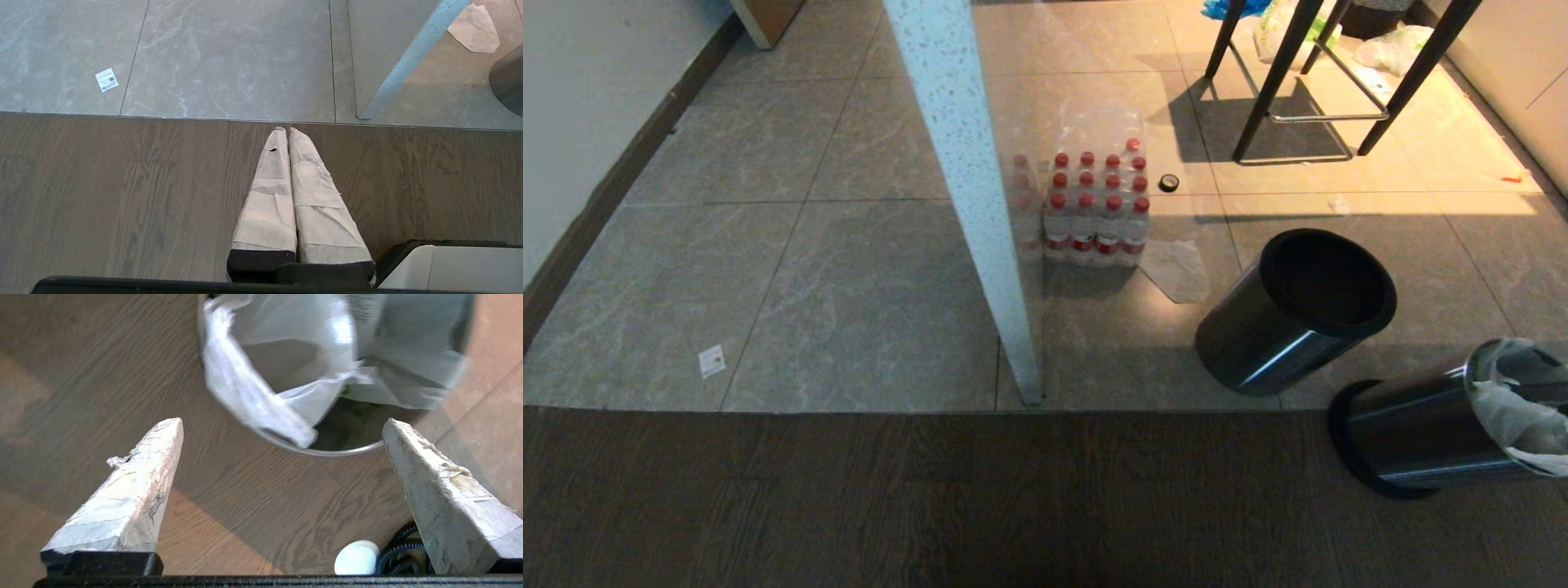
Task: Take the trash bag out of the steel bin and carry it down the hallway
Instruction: Pick up the trash bag
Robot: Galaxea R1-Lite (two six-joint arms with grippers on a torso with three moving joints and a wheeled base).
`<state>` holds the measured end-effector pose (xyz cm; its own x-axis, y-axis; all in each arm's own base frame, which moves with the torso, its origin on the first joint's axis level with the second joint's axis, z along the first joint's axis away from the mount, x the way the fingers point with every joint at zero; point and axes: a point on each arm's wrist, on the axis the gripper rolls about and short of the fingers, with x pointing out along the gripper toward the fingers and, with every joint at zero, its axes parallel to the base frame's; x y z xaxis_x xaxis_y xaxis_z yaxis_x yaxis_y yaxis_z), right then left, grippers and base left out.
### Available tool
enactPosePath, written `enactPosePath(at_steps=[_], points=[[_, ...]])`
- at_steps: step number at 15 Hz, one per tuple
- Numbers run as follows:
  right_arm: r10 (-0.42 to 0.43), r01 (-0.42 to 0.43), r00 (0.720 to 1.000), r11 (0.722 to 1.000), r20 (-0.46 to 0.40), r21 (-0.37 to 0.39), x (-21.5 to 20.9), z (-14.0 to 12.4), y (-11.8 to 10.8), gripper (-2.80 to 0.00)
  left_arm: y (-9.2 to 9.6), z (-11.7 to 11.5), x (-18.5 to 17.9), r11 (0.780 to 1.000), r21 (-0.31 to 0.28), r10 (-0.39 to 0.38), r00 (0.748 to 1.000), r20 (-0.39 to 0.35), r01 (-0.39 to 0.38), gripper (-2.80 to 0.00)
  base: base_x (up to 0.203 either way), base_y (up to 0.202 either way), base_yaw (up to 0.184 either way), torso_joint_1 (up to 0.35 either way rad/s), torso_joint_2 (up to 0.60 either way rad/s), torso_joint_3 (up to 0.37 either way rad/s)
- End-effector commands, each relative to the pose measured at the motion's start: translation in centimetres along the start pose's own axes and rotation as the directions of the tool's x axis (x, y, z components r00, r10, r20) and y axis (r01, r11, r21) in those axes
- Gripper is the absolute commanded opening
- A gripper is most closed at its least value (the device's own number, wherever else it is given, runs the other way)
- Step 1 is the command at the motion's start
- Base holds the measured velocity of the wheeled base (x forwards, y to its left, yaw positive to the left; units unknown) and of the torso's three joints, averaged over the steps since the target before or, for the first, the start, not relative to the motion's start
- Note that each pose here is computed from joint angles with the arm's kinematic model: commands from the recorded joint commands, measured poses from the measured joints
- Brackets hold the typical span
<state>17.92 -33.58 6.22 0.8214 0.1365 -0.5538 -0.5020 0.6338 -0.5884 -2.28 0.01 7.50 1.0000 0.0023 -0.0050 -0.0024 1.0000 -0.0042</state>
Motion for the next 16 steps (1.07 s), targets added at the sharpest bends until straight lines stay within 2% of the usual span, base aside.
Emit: enactPosePath(at_steps=[1,8,12,16], points=[[0.029,-0.029,0.999,0.999,0.014,-0.012,0.9,-1.1,0.5,0.0,0.0,0.0,0.0,1.0,0.0,0.001,1.0,0.0,-0.001,-2.8,0.0,0.0,0.0,0.0,0.0,0.0],[0.052,-0.052,0.999,0.999,0.017,-0.003,2.7,-2.4,0.1,0.0,0.0,0.0,0.0,1.0,0.0,0.001,1.0,0.0,-0.001,-2.8,0.0,0.0,0.0,0.0,0.0,0.0],[0.051,-0.056,0.995,0.997,0.088,0.051,3.6,-1.8,-0.3,0.0,0.0,0.0,0.0,1.0,0.0,0.001,1.0,0.0,-0.001,-2.8,0.0,0.0,0.0,0.0,0.0,0.0],[0.032,-0.036,0.985,0.999,0.171,0.022,5.0,-1.1,-1.7,0.0,0.0,0.0,0.0,1.0,0.0,0.001,1.0,0.0,-0.001,-2.8,0.0,0.0,0.0,0.0,0.0,0.0]])
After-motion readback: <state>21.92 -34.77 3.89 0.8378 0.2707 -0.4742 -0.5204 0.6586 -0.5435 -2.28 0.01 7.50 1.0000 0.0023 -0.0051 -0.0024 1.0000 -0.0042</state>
